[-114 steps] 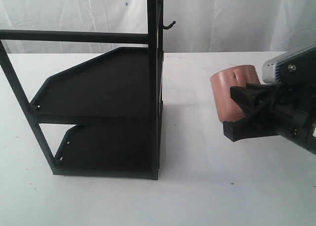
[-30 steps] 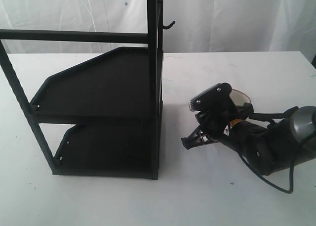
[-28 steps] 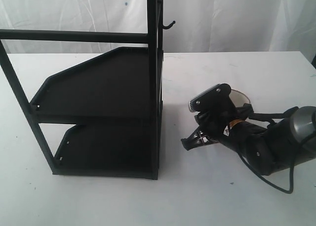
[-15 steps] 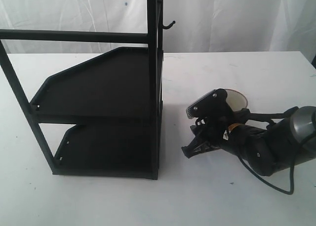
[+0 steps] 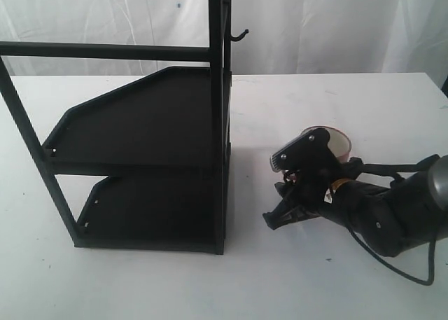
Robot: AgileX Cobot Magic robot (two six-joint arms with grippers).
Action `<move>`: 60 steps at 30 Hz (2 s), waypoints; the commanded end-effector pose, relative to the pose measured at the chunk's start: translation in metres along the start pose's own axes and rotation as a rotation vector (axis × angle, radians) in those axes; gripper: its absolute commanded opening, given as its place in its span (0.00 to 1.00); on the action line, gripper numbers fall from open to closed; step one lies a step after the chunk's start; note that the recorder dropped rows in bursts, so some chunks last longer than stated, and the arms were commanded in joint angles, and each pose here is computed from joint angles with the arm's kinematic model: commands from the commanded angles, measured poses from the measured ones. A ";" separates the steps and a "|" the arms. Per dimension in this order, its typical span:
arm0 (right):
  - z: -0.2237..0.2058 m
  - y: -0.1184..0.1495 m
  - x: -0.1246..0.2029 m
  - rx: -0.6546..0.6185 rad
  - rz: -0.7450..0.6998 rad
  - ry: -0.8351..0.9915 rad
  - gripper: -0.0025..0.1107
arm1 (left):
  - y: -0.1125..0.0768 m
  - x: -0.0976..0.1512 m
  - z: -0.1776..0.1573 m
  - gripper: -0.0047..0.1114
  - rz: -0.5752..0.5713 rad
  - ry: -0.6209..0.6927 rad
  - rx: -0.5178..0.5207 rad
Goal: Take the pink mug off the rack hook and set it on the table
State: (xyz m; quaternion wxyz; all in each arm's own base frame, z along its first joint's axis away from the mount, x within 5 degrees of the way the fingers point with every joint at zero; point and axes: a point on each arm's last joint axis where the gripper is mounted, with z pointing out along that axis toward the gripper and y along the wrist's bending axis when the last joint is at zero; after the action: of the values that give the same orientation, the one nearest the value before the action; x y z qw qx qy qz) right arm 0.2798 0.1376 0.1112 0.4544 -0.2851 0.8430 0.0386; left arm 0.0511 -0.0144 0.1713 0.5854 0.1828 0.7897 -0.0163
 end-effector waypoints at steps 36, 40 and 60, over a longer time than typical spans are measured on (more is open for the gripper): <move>-0.229 -0.017 -0.030 0.028 0.270 -0.495 0.02 | 0.000 0.002 0.000 0.04 -0.004 0.004 -0.001; -0.260 -0.015 -0.023 -0.009 0.321 -0.554 0.02 | 0.000 0.002 0.000 0.04 -0.004 0.004 -0.001; -0.301 -0.012 -0.013 -0.023 0.312 -0.706 0.02 | 0.000 0.002 0.000 0.04 -0.004 0.004 -0.001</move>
State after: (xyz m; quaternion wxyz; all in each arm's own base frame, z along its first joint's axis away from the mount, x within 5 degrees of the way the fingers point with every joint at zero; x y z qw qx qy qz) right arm 0.0680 0.0362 0.3004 0.7020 -0.1308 0.6675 0.2111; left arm 0.0511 -0.0144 0.1712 0.5848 0.1829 0.7901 -0.0163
